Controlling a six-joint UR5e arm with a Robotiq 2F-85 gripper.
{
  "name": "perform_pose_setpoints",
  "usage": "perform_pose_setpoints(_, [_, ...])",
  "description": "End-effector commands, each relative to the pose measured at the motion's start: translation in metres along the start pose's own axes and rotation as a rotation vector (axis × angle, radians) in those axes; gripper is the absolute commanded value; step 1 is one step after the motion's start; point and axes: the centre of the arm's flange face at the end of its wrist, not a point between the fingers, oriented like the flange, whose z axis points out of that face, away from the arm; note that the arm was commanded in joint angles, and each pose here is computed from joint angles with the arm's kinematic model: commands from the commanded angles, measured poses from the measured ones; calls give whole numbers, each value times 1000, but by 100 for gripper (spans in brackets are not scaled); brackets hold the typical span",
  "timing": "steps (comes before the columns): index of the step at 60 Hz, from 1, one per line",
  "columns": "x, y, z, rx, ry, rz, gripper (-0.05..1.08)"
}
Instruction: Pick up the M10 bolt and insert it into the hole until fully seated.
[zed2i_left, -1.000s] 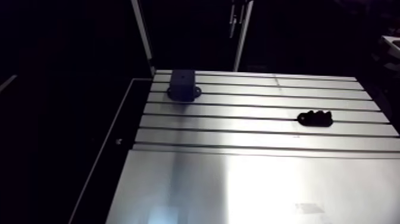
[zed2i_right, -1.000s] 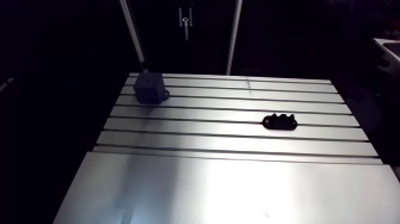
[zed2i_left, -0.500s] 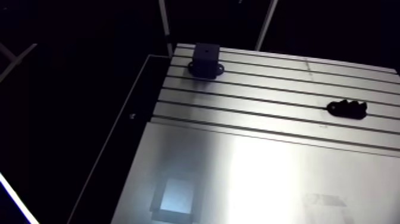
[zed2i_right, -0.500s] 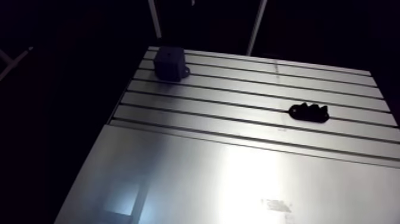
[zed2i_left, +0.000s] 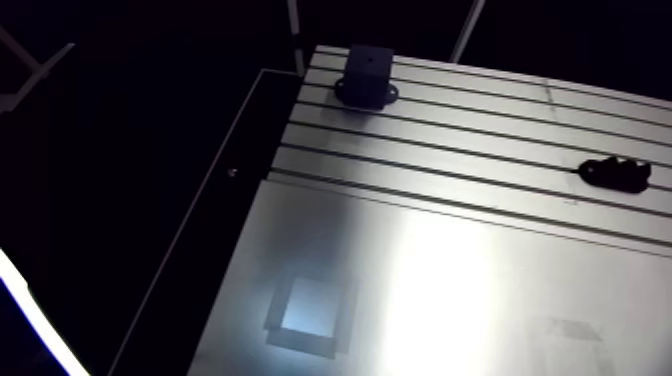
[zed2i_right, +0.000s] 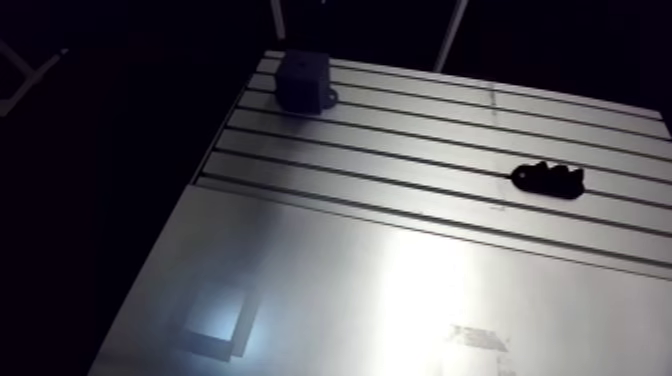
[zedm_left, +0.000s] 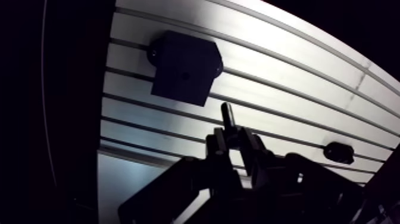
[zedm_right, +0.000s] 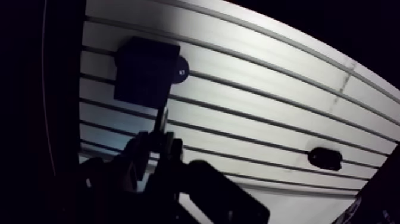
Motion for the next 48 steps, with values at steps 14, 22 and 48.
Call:
perform_pose_setpoints(14, [16,-20,19,-1,-23,-29,108])
perform_pose_setpoints(22, [17,-22,24,-1,-30,-31,108])
perform_pose_setpoints(48, [17,-26,39,4,-57,-37,108])
